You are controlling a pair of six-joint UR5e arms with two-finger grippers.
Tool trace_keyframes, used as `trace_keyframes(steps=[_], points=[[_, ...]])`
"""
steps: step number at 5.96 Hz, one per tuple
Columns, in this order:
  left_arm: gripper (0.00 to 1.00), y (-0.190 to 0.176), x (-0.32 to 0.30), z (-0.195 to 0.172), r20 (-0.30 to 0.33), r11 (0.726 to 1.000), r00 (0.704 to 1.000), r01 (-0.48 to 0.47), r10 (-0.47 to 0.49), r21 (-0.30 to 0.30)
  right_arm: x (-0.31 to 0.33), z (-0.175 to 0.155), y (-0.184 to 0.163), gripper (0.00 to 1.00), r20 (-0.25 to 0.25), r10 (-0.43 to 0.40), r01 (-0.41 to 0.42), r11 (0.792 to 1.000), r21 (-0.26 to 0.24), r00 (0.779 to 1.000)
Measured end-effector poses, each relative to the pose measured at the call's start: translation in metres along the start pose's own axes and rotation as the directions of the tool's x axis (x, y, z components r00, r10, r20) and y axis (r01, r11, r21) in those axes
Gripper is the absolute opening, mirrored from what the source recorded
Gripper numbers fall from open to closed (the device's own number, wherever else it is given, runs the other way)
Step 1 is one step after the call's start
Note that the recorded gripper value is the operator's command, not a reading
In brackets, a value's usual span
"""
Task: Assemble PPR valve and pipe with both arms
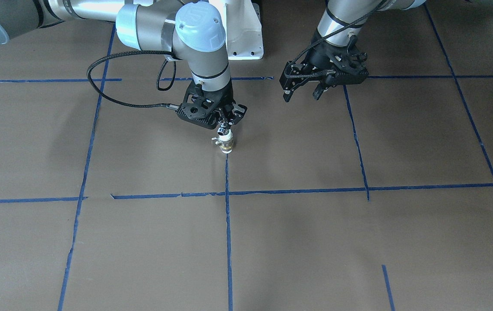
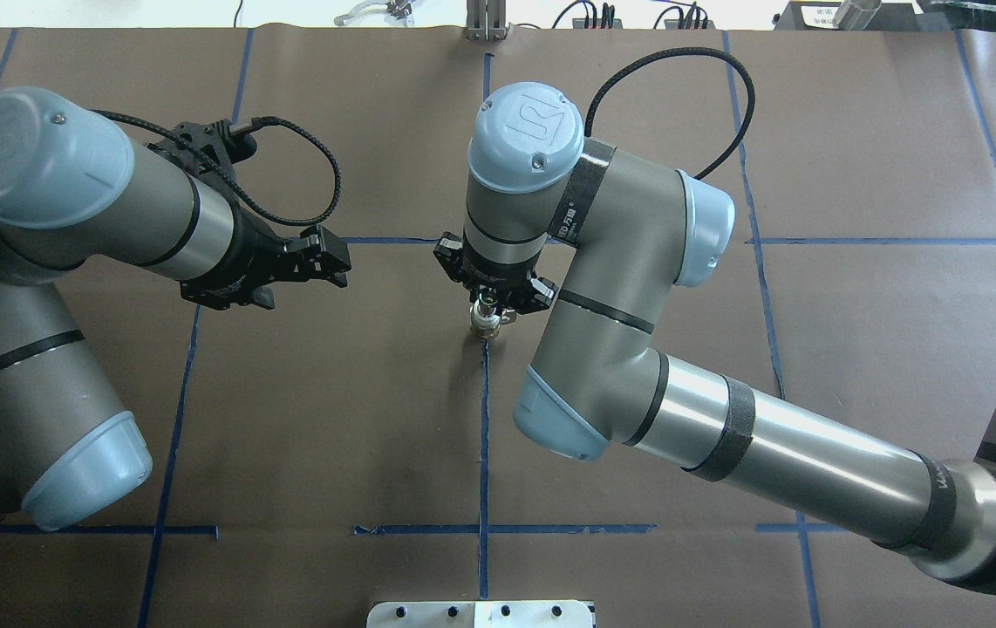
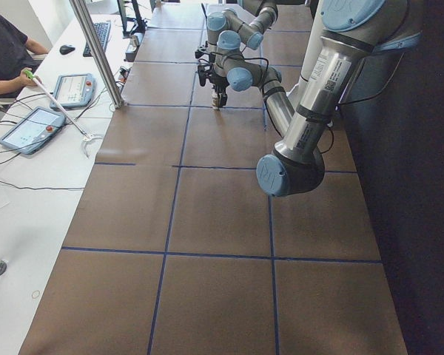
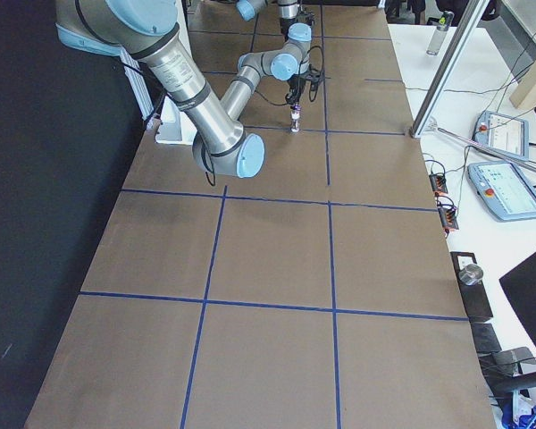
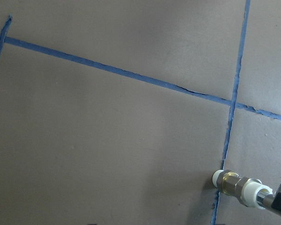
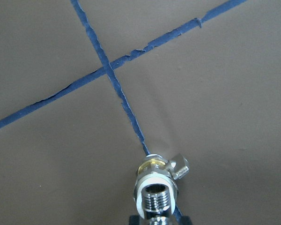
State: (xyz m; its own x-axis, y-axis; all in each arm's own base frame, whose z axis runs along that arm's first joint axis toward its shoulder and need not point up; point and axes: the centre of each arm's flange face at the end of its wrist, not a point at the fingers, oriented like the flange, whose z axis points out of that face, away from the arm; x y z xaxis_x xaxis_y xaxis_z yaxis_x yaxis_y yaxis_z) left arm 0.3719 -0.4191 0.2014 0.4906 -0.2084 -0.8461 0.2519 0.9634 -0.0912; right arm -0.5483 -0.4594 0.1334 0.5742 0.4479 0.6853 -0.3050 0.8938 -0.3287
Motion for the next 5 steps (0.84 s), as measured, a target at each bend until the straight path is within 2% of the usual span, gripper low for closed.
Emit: trace_keyframes(steps=[1, 2, 3, 5], points=[[0.87, 0.0002, 0.0003, -0.0005, -0.001, 1.000, 1.000, 0.000, 0.000, 0.000, 0.0002, 0.0014, -0.0006, 0.86, -0.003, 0.001, -0.001, 1.000, 0.000, 1.000], [0.87, 0.0006, 0.0002, -0.0015, -0.003, 1.000, 1.000, -0.001, 0.001, 0.000, 0.0002, 0.0025, -0.0010, 0.87, -0.005, 0.000, 0.000, 1.000, 0.000, 1.000], [0.87, 0.0011, 0.0000, -0.0025, -0.003, 1.000, 1.000, -0.002, 0.002, 0.001, 0.0001, 0.0030, -0.0012, 0.99, -0.006, 0.000, 0.000, 1.000, 0.000, 1.000], [0.87, 0.0015, -0.0005, -0.0040, -0.005, 1.000, 1.000, -0.002, 0.002, 0.001, -0.0004, -0.0003, -0.0013, 1.00, 0.000, 0.000, 0.000, 1.000, 0.001, 1.000]])
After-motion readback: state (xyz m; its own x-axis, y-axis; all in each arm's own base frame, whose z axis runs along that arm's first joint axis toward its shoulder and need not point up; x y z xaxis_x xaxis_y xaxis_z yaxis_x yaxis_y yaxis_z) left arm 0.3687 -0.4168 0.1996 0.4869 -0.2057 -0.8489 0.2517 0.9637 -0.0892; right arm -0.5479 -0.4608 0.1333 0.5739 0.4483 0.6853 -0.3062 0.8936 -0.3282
